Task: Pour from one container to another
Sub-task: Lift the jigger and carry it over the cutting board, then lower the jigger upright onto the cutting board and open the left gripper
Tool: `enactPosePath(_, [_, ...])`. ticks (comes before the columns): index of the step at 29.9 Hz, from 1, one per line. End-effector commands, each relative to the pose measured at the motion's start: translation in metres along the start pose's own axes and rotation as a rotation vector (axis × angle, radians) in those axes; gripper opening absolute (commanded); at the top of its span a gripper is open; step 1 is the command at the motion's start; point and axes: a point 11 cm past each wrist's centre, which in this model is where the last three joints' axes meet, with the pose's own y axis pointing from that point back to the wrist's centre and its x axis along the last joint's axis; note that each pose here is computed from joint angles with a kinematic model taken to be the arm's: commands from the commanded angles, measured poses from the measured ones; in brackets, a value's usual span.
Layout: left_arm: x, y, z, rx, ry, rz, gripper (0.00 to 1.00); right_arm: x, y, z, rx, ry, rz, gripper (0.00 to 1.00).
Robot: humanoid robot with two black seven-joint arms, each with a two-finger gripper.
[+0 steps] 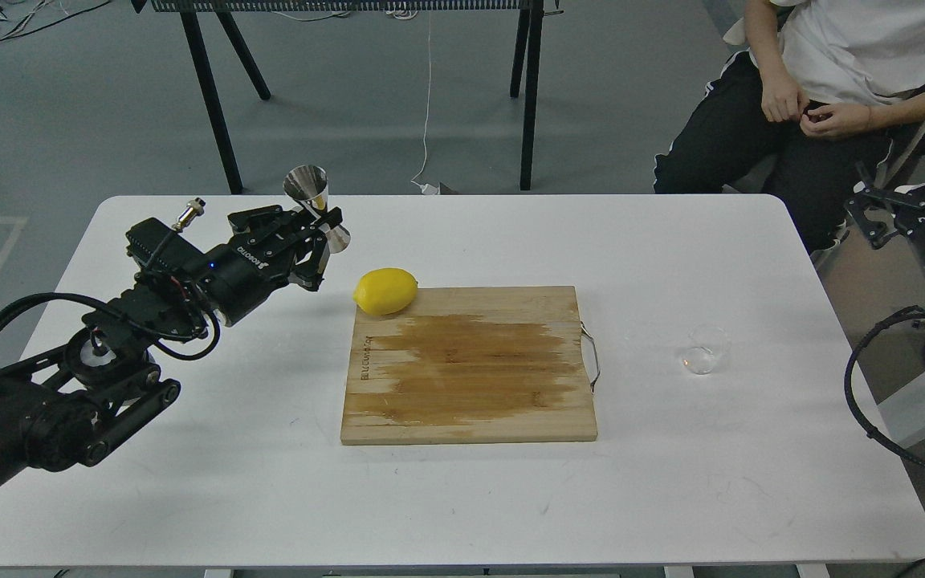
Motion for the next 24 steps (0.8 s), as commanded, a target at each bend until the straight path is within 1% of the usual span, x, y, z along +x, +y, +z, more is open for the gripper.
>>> enactPosePath(1, [0.010, -0.026, 0.030, -0.084, -0.007, 0.030, 0.07, 0.001, 0.001, -0.006, 0.005, 0.010, 0.004, 1.00])
enactPosePath(4, [0.006, -0.048, 0.071, -0.188, 0.004, 0.024, 0.07, 0.001, 0.001, -0.006, 0.005, 0.012, 0.003, 1.00])
enactPosePath(8, [-0.026, -0.053, 0.125, -0.313, 0.028, -0.072, 0.07, 0.003, 0.003, -0.006, 0.007, 0.011, 0.008, 1.00])
enactPosePath(11, [-0.037, -0.061, 0.157, -0.352, 0.055, -0.092, 0.07, 0.008, 0.006, -0.011, 0.012, 0.018, 0.018, 1.00])
enactPosePath(16, [-0.071, -0.068, 0.149, -0.275, 0.052, -0.177, 0.07, 0.011, 0.009, -0.015, 0.014, 0.027, 0.027, 1.00])
enactPosePath(24, [-0.079, -0.083, 0.165, -0.263, 0.063, -0.193, 0.07, 0.011, 0.009, -0.015, 0.014, 0.027, 0.027, 1.00])
